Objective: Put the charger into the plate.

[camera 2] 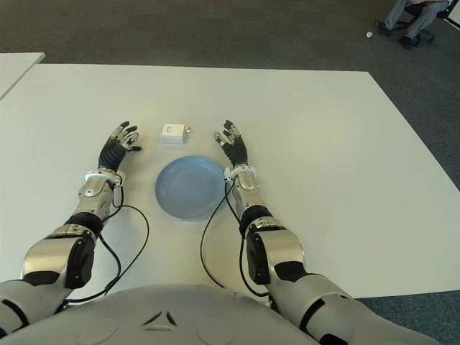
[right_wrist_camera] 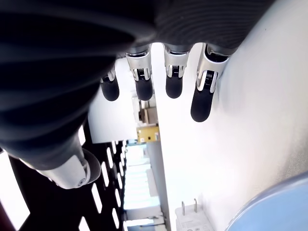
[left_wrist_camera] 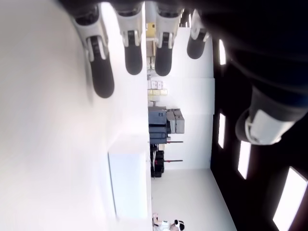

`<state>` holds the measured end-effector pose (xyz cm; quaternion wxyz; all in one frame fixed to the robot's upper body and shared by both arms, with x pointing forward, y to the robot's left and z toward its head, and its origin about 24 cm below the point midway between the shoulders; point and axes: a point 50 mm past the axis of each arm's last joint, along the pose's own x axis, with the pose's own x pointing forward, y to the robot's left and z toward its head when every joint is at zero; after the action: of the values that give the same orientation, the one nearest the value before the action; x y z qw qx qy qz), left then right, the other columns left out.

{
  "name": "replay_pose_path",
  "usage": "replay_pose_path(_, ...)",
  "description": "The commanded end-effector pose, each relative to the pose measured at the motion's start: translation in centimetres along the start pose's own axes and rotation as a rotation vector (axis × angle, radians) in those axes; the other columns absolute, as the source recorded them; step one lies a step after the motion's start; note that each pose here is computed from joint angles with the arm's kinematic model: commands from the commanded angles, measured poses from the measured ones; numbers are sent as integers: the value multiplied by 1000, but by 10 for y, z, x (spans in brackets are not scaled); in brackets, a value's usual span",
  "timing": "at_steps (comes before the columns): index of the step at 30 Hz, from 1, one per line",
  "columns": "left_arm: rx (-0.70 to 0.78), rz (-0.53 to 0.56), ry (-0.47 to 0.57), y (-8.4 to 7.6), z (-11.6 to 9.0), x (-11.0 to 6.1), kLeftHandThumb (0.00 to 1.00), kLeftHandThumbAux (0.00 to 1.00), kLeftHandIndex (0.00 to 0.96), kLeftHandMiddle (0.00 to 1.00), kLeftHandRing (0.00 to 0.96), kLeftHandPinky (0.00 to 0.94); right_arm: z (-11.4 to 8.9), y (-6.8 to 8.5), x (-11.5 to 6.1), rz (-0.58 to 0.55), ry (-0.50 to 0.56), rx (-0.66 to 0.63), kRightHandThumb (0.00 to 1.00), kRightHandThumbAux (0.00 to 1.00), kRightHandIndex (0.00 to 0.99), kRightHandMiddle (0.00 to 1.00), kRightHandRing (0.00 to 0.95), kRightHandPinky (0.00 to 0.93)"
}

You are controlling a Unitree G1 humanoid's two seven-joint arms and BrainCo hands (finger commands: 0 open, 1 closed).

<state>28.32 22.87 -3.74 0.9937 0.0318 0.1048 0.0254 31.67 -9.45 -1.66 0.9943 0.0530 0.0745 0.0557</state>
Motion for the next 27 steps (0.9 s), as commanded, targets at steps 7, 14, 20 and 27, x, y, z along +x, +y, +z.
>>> replay_pose_path(7,69,10,145,6,-32,-21,0,528,60,156,144,136,-7,21,-4,36,26,63,0,700,5,50,31,54)
replay_pose_path(14,109,13,76,8,-24,-24,0,536,53,149,136,128,-9,23,-9,50,-9,68,0,693,9,55,38,54)
replay_pose_path(20,159,3,30,6,-18,-27,0,558,36,135,124,110,-11,21,-14,57,-22,64,0,690,10,56,40,52)
replay_pose_path(27,202,24,-28,2,-8,-29,0,592,31,125,117,94,-11,14,-21,53,-50,55,0,696,13,63,44,60)
